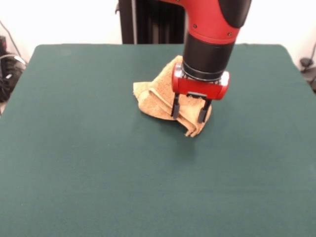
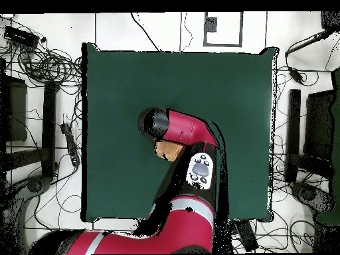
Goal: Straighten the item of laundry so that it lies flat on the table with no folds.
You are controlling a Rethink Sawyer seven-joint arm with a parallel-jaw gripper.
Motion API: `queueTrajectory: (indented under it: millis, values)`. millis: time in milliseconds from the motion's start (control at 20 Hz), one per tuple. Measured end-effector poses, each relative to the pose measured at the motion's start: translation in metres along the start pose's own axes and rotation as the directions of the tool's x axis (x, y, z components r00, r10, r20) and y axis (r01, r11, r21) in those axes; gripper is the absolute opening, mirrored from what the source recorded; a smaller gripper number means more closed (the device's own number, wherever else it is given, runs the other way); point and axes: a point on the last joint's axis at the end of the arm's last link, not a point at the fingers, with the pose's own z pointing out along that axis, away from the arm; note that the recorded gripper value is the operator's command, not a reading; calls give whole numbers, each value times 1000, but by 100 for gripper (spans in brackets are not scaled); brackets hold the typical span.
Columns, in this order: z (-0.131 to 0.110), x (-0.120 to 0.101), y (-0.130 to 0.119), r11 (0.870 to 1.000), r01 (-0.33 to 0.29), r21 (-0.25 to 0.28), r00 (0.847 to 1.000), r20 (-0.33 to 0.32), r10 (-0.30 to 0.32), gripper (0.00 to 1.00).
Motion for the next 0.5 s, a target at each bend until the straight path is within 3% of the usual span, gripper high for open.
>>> queueTrajectory:
  millis: [500]
  values:
    - [3, 9, 0, 999, -41, -16, 999, -28, 41, 100]
